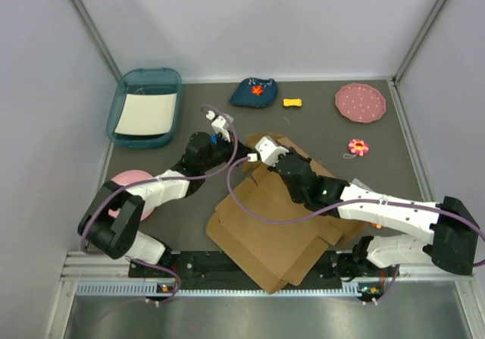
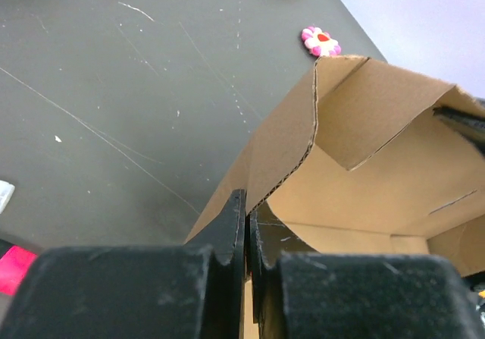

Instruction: Fold the paper box

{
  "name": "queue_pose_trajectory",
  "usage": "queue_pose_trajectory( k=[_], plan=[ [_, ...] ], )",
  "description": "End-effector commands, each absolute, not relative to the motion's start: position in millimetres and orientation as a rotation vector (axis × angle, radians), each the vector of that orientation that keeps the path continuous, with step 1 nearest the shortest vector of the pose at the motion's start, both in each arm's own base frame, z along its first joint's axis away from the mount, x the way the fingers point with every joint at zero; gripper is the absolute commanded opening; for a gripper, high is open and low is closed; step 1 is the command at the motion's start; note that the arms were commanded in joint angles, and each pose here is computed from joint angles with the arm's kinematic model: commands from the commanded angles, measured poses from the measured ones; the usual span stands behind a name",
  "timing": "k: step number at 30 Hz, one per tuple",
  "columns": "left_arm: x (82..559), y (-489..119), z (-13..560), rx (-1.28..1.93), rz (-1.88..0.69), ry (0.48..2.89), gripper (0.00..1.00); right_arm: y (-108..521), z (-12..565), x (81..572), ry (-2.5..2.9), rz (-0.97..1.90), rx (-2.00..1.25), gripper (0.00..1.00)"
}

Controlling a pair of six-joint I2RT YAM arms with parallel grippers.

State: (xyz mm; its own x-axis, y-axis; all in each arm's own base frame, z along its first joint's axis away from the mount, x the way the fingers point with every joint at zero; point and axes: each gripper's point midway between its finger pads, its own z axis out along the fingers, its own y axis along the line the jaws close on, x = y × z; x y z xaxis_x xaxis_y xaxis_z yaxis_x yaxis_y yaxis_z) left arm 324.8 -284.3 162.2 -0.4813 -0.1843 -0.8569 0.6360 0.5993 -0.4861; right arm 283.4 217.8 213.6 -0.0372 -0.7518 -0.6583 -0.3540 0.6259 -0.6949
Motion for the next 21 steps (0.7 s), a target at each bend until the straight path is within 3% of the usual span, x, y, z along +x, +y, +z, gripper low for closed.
queue_pose_trajectory(
  k=[1, 21],
  plan=[
    [338.3, -290.1, 281.0, 0.229, -1.148, 1.542, 0.00, 217.7, 197.2, 278.1, 1.680, -0.423, -0.942, 0.00],
    [304.4, -312.9, 254.5, 0.169, -1.159, 1.681, 0.00, 217.0, 206.5, 278.5, 1.648, -0.460, -0.953, 0.00]
  ],
)
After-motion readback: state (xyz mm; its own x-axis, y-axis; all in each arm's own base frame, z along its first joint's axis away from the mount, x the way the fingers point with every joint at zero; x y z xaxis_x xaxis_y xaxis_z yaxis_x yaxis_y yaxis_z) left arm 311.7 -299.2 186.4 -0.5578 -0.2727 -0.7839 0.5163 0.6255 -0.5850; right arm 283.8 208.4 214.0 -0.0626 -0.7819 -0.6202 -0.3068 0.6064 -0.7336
